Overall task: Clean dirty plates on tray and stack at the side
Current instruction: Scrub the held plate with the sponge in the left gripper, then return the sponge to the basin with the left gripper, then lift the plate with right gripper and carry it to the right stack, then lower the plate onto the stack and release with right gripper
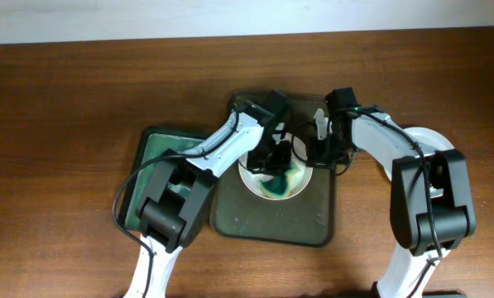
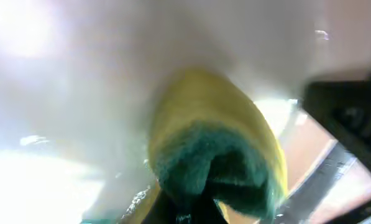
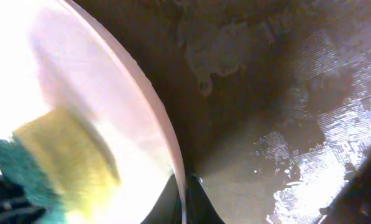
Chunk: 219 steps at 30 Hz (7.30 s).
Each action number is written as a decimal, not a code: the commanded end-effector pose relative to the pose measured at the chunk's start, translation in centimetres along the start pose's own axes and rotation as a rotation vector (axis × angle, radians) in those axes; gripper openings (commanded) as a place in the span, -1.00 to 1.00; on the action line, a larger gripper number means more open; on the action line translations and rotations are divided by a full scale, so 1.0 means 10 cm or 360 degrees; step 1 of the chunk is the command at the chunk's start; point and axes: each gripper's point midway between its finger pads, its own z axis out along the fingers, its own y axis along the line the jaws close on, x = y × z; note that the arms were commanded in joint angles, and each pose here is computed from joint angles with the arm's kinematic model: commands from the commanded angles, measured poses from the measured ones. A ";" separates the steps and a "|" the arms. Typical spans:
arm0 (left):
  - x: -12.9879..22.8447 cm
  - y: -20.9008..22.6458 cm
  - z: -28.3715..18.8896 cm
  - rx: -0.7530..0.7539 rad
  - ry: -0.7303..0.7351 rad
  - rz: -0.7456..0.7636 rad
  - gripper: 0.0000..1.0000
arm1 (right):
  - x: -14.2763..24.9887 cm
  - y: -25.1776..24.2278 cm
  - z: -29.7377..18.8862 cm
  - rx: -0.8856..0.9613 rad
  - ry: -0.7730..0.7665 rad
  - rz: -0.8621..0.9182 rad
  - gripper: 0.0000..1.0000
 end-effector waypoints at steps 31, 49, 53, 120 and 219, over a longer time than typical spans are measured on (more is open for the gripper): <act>0.01 -0.04 -0.01 -0.0186 -0.0212 0.0174 -1.00 | 0.07 -0.19 0.12 0.0120 0.0055 0.0032 -0.92; -0.36 0.61 -1.27 -0.0554 -0.0620 -0.0145 -1.00 | 0.08 -0.19 0.12 0.0121 0.0062 0.0034 -0.92; -0.08 0.92 -1.95 -0.0554 -0.0654 -0.0243 -1.00 | 0.09 -0.19 0.12 0.0122 0.0069 0.0030 -0.92; 0.52 1.57 -2.60 -0.0292 -0.1028 -0.0324 0.99 | 0.49 1.19 -2.07 0.1890 -0.1381 -0.0818 -0.92; 0.52 1.57 -2.60 -0.0292 -0.1028 -0.0324 0.99 | 1.04 -0.05 -2.62 0.0376 -0.2112 -0.0349 0.96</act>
